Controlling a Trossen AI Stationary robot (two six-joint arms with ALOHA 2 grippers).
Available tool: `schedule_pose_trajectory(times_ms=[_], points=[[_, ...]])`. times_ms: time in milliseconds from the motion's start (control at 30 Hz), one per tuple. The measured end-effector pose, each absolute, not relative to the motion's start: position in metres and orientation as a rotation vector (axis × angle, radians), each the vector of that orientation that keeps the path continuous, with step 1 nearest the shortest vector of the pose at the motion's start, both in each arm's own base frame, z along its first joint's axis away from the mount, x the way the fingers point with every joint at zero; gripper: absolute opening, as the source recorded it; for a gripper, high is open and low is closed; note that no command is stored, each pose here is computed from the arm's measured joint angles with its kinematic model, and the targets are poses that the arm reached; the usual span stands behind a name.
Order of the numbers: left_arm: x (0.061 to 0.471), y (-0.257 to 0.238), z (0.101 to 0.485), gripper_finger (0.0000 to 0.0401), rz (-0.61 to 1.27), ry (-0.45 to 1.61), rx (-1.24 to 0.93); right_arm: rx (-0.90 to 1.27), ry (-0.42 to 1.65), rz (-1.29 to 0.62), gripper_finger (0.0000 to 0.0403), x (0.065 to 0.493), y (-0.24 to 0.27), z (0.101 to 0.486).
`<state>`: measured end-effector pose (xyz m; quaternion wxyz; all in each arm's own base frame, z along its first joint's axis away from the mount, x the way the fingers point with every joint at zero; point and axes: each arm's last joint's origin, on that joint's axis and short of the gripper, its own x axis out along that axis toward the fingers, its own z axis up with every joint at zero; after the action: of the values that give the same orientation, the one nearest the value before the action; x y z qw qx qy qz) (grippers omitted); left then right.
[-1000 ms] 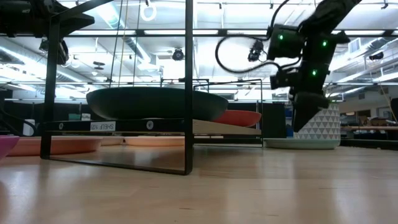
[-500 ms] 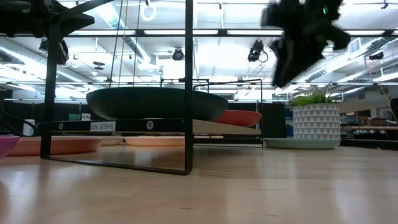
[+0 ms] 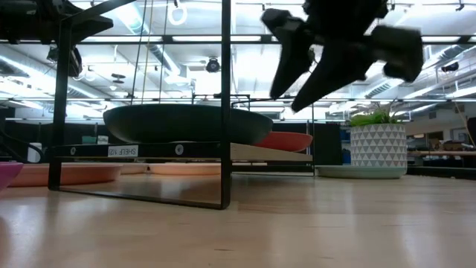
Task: Place and stack plates onto a shelf
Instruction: Stack the dark green plate on the orange plate
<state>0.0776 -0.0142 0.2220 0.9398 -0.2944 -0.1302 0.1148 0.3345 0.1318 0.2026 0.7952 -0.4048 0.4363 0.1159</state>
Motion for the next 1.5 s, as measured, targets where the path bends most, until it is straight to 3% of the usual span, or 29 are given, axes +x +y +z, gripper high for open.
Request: schedule_pose_trajectory(times_ms=[300,767,1000,1167,1500], points=[[0.078,-0.014,0.222,0.0007,0.24,-0.264,-0.599,-1.038,0.913,0.274,0.0155,0.356,0.128,0.176],[0.078,-0.013,0.22,0.0007,0.297,-0.252,-0.586,-1.097,0.923,0.373,0.0015,0.364,0.109,0.171],[0.078,-0.013,0.219,0.0007,0.3,-0.243,-0.559,-1.21,0.876,0.39,0.0029,0.363,0.115,0.178],[0.078,-0.013,0.219,0.0007,0.301,-0.242,-0.558,-1.257,0.894,0.288,0.0023,0.363,0.114,0.192],[0.078,-0.013,0.219,0.0007,0.3,-0.242,-0.565,-1.058,1.045,0.081,0.0028,0.352,0.061,0.22]])
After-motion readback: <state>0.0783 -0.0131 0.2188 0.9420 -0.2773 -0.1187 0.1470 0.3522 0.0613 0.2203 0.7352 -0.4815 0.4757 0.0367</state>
